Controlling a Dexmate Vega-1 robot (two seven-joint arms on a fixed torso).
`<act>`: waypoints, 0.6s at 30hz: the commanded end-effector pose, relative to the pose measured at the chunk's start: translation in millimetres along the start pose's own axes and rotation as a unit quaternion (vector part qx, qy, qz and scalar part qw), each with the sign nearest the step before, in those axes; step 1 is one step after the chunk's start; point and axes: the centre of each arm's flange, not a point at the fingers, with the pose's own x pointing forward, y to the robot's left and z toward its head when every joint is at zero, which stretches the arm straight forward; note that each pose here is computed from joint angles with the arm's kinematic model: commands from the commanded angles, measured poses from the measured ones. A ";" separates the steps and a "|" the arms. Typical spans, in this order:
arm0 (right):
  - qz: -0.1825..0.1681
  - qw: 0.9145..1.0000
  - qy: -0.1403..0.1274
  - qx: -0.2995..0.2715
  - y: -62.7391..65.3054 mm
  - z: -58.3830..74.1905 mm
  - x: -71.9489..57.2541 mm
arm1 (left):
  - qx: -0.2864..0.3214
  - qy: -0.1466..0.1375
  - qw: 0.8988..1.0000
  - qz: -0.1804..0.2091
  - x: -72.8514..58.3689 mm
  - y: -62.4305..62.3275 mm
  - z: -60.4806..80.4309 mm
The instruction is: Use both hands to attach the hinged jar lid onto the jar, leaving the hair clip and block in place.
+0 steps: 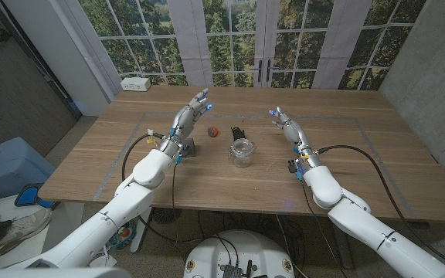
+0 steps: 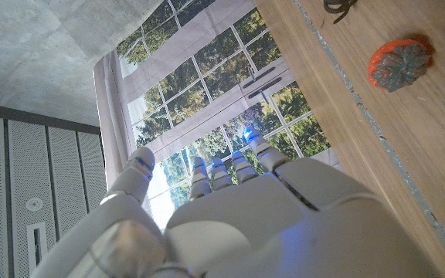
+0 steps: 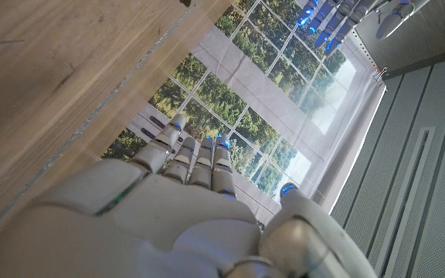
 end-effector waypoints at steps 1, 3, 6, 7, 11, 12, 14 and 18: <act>-0.018 0.994 -0.022 0.102 -26.2 -3.9 4.5 | -0.047 -0.002 0.998 0.029 7.6 4.8 -2.2; -0.023 0.993 -0.024 0.113 -29.8 -6.2 5.6 | -0.052 -0.003 0.998 0.035 7.2 4.8 -2.6; -0.029 0.991 -0.026 0.128 -35.0 -9.9 6.7 | -0.063 -0.005 0.997 0.045 5.9 4.2 -3.0; -0.029 0.990 -0.027 0.132 -36.7 -10.9 6.9 | -0.066 -0.006 0.997 0.049 5.2 4.0 -3.2; -0.037 0.986 -0.033 0.158 -44.6 -16.5 7.3 | -0.083 -0.008 0.995 0.060 2.3 3.4 -4.3; -0.041 0.984 -0.035 0.167 -46.6 -18.4 7.2 | -0.084 -0.010 0.994 0.064 1.2 3.4 -4.3; -0.048 0.981 -0.040 0.182 -51.0 -22.2 6.6 | -0.087 -0.010 0.993 0.074 -1.3 3.3 -4.4; -0.057 0.973 -0.047 0.220 -58.1 -31.9 6.2 | -0.101 -0.008 0.991 0.092 -7.6 3.7 -6.6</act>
